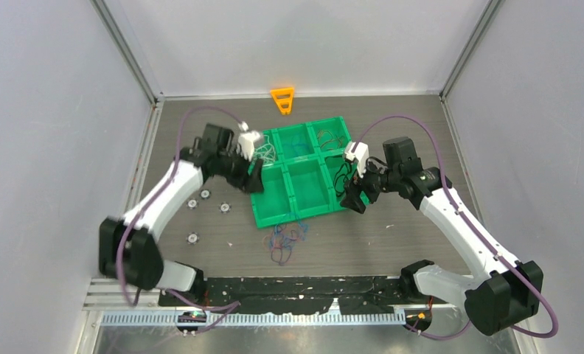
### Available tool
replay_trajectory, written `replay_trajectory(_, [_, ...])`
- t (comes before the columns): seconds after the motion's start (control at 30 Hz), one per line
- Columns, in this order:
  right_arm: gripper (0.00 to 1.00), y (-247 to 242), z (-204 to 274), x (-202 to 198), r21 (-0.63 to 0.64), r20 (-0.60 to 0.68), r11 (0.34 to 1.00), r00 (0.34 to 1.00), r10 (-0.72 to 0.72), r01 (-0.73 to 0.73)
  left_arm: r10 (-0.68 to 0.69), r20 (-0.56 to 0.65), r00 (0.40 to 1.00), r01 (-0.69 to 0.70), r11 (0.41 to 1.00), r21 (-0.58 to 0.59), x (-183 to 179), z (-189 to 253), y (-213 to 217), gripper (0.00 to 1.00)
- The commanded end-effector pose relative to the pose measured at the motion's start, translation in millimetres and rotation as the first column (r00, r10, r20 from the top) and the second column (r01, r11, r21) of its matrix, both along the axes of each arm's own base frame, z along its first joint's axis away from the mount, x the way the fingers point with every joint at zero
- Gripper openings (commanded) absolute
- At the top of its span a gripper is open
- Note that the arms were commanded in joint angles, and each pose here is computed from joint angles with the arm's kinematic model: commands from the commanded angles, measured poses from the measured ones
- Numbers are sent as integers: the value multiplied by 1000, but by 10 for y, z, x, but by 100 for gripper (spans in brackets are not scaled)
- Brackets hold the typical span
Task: Untangle the cables
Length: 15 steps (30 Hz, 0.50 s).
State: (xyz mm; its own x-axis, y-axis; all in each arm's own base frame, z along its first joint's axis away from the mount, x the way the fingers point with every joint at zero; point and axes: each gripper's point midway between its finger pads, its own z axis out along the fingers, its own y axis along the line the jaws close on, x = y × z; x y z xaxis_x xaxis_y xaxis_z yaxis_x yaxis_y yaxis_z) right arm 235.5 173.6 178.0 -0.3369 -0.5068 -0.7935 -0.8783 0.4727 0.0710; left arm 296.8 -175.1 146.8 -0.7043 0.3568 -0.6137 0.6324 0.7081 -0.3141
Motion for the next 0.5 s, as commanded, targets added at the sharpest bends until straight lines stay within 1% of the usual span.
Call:
replay_trajectory(0.0, [82, 23, -23, -37, 27, -16, 1000, 1000, 0, 1, -302, 143, 943, 305, 952, -5, -856, 120, -323, 64])
replay_trajectory(0.03, [82, 30, -43, -39, 33, -26, 999, 1000, -4, 5, -314, 149, 938, 316, 949, 14, -928, 75, -388, 65])
replay_trajectory(0.07, [82, 33, -55, -38, 34, -32, 999, 999, -6, 7, -323, 127, 938, 323, 946, 19, -1000, 3, -475, 67])
replay_trajectory(0.17, [82, 28, -58, -23, 32, -39, 999, 999, -19, 20, -301, 64, 951, 296, 952, 78, -924, -168, -571, 71])
replay_trajectory(0.27, [82, -2, -22, -16, 23, -18, 999, 999, -31, 32, -303, 39, 952, 296, 946, 130, -822, -248, -668, 75])
replay_trajectory(0.4, [82, -39, 26, -38, 21, 10, 999, 999, -44, 44, -342, 30, 939, 329, 923, 201, -817, -422, -769, 71])
replay_trajectory(0.43, [82, -40, 26, -40, 21, 7, 999, 999, -47, 47, -352, 21, 936, 340, 917, 210, -838, -467, -793, 69])
replay_trajectory(0.47, [82, -48, 29, -44, 20, 5, 998, 999, -51, 51, -355, 4, 935, 345, 913, 218, -860, -518, -806, 65])
